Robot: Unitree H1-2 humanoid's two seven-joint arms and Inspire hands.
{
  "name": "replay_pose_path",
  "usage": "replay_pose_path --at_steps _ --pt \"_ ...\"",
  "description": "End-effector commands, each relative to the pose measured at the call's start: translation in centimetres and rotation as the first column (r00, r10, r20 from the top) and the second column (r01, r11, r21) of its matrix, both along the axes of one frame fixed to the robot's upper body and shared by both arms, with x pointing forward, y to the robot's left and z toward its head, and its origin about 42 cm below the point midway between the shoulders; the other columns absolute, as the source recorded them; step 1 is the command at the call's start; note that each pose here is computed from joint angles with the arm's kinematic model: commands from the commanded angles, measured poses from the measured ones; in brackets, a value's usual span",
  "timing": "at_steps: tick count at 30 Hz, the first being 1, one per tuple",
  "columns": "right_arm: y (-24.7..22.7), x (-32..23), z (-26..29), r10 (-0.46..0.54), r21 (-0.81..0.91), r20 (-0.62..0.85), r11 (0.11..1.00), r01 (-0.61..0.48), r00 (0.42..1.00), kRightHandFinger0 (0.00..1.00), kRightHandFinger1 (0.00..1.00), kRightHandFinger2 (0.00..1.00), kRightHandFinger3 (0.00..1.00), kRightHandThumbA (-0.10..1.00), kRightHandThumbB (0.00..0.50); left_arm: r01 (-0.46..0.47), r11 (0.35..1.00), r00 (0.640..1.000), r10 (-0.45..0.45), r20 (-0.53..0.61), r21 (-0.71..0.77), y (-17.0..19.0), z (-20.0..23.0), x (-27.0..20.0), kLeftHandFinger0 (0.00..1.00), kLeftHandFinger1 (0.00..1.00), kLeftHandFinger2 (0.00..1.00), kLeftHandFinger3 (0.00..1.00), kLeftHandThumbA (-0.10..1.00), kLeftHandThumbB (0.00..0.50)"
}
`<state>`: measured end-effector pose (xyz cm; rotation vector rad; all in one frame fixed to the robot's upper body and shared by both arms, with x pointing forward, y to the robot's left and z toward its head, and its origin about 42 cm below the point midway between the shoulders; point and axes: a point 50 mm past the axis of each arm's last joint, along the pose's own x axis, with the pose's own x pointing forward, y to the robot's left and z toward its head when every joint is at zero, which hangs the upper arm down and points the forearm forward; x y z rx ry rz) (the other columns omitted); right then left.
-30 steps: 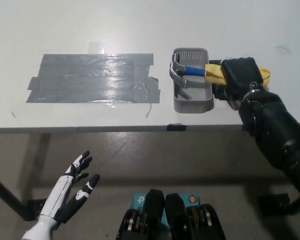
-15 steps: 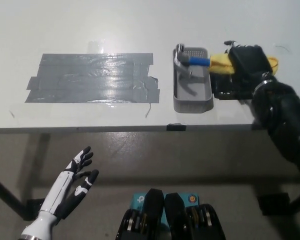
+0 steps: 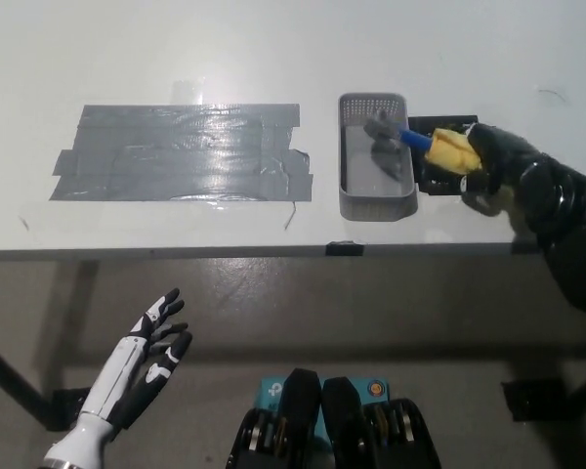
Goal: The robot picks the hammer with right hand and hits the black area on the desk and places it back.
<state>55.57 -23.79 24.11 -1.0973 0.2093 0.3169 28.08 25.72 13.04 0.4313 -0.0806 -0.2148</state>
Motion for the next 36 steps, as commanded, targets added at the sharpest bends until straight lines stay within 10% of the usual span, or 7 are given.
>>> replay_pose_path --at_steps 1,10,16,26,31,36 --pt "-2.1 2.5 21.0 0.231 0.476 -0.245 0.875 -0.091 0.941 0.0 0.32 0.74 0.77 -0.1 0.266 0.055 0.998 0.994 -0.058 0.095 0.037 0.1 2.3 0.8 0.76 0.84 0.99 1.0 0.9 0.009" --pt "-4.2 2.0 22.7 0.257 0.538 -0.222 0.837 -0.102 0.941 0.0 0.22 0.66 0.78 -0.1 0.149 0.059 0.997 0.994 -0.064 0.094 0.048 0.1 2.4 0.8 0.74 0.8 0.95 1.0 0.92 0.025" --pt "-4.9 0.9 26.0 0.292 0.665 -0.142 0.736 -0.127 0.946 0.0 0.32 0.7 0.79 -0.1 0.068 0.055 0.997 0.993 -0.06 0.098 0.047 0.2 2.3 0.8 0.73 0.78 0.93 1.0 0.92 0.031" --pt "-6.3 0.6 29.3 0.347 0.823 -0.021 0.538 -0.181 0.938 0.0 0.05 0.54 0.66 -0.1 0.123 0.066 0.996 0.993 -0.072 0.09 0.061 0.0 2.1 0.8 0.72 0.75 0.9 1.0 0.93 0.031" --pt "-7.1 0.4 30.5 0.36 0.868 0.026 0.454 -0.2 0.932 0.0 0.02 0.56 0.42 -0.1 0.163 0.073 0.995 0.992 -0.079 0.094 0.066 -0.3 2.3 0.9 0.72 0.75 0.91 1.0 0.93 0.026" --pt "-8.3 -0.1 30.5 0.33 0.777 -0.057 0.607 -0.165 0.942 0.0 0.08 0.55 0.62 -0.1 0.094 0.068 0.995 0.991 -0.076 0.106 0.076 0.1 2.5 0.9 0.71 0.73 0.88 1.0 0.91 0.022"
